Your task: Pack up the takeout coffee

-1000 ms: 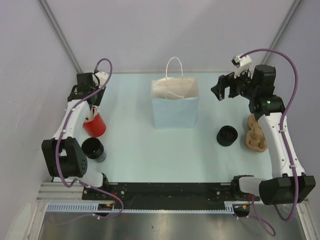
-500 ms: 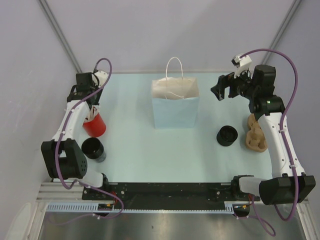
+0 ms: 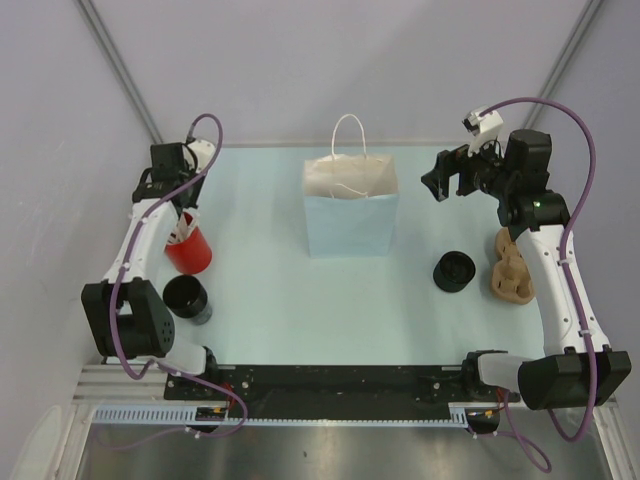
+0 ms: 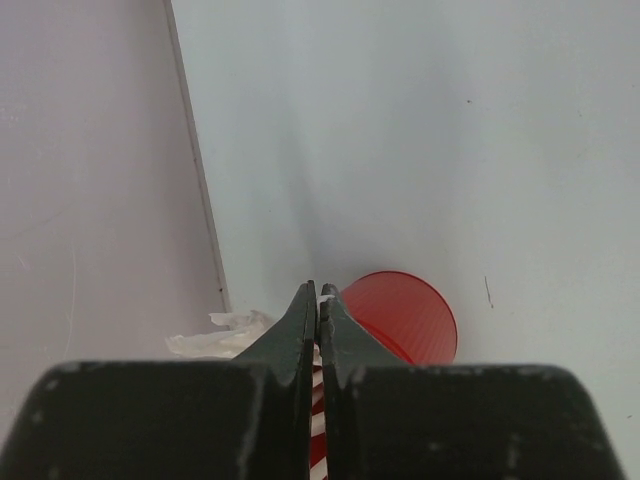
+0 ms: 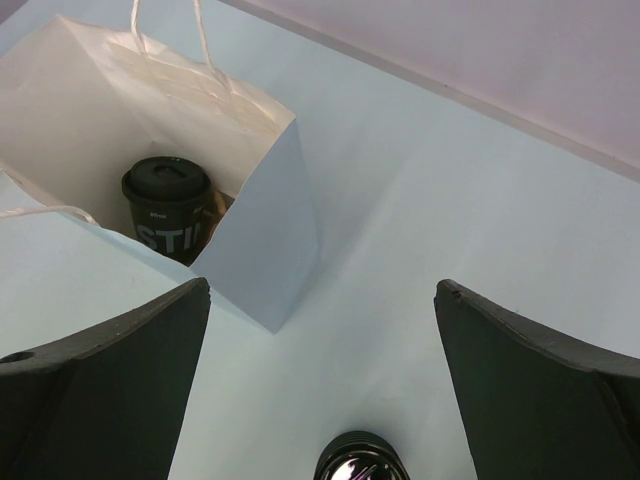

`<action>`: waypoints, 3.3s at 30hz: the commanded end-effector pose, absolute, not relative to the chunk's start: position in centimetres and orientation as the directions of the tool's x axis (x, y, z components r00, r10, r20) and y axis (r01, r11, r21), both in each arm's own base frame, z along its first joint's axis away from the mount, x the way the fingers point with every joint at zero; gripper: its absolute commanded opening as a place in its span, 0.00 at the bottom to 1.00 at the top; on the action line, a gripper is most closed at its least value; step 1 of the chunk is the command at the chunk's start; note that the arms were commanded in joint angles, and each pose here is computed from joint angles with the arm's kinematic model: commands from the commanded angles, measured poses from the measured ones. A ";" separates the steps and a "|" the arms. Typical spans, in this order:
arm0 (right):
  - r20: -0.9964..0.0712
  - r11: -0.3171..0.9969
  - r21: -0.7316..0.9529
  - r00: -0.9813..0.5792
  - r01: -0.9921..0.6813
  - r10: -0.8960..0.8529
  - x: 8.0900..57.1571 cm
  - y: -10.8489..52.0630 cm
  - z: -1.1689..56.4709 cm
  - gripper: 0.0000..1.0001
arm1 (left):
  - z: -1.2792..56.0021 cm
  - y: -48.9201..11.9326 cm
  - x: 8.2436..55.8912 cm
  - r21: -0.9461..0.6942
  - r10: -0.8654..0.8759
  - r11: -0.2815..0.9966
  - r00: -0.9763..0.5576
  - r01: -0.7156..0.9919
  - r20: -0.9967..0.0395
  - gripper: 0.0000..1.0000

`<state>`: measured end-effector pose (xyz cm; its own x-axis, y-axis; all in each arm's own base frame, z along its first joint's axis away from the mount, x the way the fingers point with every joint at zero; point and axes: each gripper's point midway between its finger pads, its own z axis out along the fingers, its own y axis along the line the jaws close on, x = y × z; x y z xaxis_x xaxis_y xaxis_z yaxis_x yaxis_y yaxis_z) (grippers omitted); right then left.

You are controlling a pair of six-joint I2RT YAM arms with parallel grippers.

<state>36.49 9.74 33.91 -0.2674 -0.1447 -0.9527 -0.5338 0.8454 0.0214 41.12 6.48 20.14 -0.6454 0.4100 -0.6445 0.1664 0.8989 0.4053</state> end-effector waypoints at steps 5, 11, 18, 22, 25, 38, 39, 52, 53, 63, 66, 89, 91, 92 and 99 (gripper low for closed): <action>-0.961 0.837 0.018 -0.241 -0.547 -0.137 36.6 10.0 34.5 1.00 | 26.0 6.2 41.3 0.408 0.403 0.904 -0.561 0.124 -0.723 0.03; -0.961 0.837 0.019 -0.240 -0.547 -0.135 36.6 9.9 34.6 1.00 | 27.9 5.6 41.1 0.388 0.397 0.912 -0.532 0.135 -0.748 0.03; -0.961 0.835 0.019 -0.241 -0.549 -0.136 36.6 10.0 34.6 1.00 | 30.8 4.0 40.5 0.346 0.388 0.921 -0.474 0.177 -0.790 0.04; -0.961 0.835 0.018 -0.240 -0.550 -0.138 36.6 10.0 34.6 1.00 | 33.1 3.3 40.0 0.340 0.390 0.921 -0.426 0.193 -0.816 0.04; -0.961 0.835 0.017 -0.238 -0.550 -0.137 36.6 10.0 34.6 1.00 | 34.6 2.6 39.5 0.339 0.395 0.918 -0.396 0.207 -0.829 0.04; -0.969 0.868 0.035 -0.229 -0.496 -0.092 36.9 7.5 35.5 1.00 | 40.3 -3.5 37.8 0.412 0.484 0.861 -0.232 0.298 -0.844 0.06; -0.970 0.871 0.036 -0.227 -0.490 -0.088 37.0 7.3 35.6 1.00 | 40.7 -4.0 37.6 0.417 0.489 0.857 -0.221 0.304 -0.844 0.06; -0.973 0.919 0.000 -0.212 -0.395 -0.091 37.1 4.1 36.4 1.00 | 46.7 -10.8 36.3 0.489 0.544 0.784 -0.043 0.383 -0.838 0.05; -0.970 0.925 -0.005 -0.222 -0.380 -0.097 37.1 3.8 36.2 1.00 | 47.1 -12.0 35.9 0.501 0.552 0.766 -0.012 0.403 -0.834 0.05; -0.938 0.956 0.010 -0.335 -0.293 -0.093 36.5 1.7 33.3 1.00 | 49.7 -22.4 35.7 0.612 0.598 0.636 0.201 0.470 -0.776 0.07; -0.929 0.956 0.038 -0.363 -0.291 -0.073 36.5 1.8 32.3 1.00 | 51.1 -25.1 35.8 0.624 0.563 0.633 0.279 0.459 -0.778 0.07; -0.897 0.956 0.085 -0.439 -0.282 -0.050 36.7 0.7 27.5 1.00 | 49.3 -39.6 33.0 0.557 0.375 0.514 0.413 0.652 -0.830 0.06; -0.897 0.956 0.084 -0.439 -0.282 -0.051 36.7 0.6 27.5 1.00 | 48.0 -40.2 33.4 0.556 0.390 0.505 0.401 0.660 -0.829 0.06; -0.898 0.956 0.082 -0.437 -0.282 -0.052 36.7 0.6 27.6 1.00 | 47.7 -40.4 33.5 0.556 0.393 0.503 0.398 0.661 -0.829 0.04; -0.896 0.952 0.091 -0.442 -0.291 -0.049 36.5 0.7 27.3 1.00 | 45.5 -42.0 33.5 0.528 0.394 0.477 0.366 0.703 -0.843 0.04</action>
